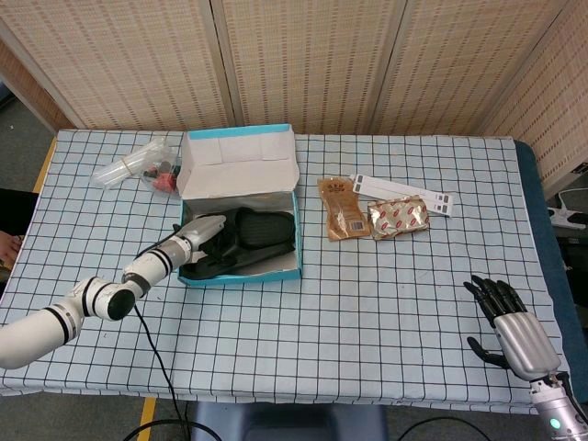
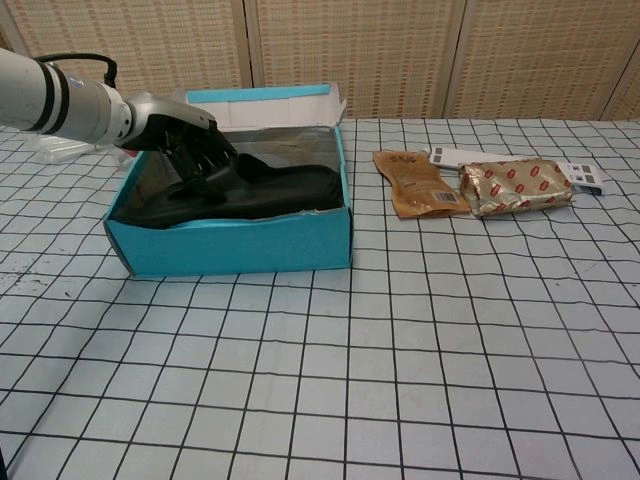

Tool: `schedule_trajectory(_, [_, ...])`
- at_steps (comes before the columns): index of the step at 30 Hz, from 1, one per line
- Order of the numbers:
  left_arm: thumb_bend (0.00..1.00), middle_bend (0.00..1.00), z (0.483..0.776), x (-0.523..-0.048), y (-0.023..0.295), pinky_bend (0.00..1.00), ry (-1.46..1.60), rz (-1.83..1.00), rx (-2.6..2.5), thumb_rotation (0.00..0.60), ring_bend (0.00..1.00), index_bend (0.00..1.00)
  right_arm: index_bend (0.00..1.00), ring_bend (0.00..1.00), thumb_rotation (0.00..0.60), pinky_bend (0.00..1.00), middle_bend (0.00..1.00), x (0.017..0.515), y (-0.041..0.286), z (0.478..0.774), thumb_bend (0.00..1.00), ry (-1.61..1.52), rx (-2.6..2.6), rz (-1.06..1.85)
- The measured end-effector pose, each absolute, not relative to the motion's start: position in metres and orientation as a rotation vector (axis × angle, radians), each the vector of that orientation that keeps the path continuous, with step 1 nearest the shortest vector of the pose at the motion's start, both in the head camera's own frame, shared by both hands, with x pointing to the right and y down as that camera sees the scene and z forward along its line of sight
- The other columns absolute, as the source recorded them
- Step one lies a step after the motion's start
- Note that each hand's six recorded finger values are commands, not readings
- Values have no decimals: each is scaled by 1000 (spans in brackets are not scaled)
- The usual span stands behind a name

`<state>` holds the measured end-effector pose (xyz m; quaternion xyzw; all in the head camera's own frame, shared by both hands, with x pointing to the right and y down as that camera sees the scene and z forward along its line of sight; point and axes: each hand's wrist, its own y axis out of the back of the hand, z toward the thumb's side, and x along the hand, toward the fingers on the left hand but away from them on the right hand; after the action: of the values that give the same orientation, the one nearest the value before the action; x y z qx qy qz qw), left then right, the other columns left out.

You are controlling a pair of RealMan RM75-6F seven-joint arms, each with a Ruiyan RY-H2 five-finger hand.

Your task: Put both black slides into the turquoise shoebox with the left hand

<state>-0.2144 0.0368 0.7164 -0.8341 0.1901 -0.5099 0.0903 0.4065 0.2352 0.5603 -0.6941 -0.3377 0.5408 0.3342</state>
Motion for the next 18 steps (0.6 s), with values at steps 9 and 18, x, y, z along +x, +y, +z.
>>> schedule_trajectory(9, [628, 711, 728, -230, 40, 399, 616, -1544, -2481, 600, 446, 573, 0, 0, 600, 0, 0, 407, 235, 562, 226, -876, -1809, 1419])
schedule_trajectory(18, [628, 709, 741, -242, 52, 388, 604, -1583, -2473, 600, 440, 569, 0, 0, 600, 0, 0, 406, 235, 565, 226, -869, -1806, 1429])
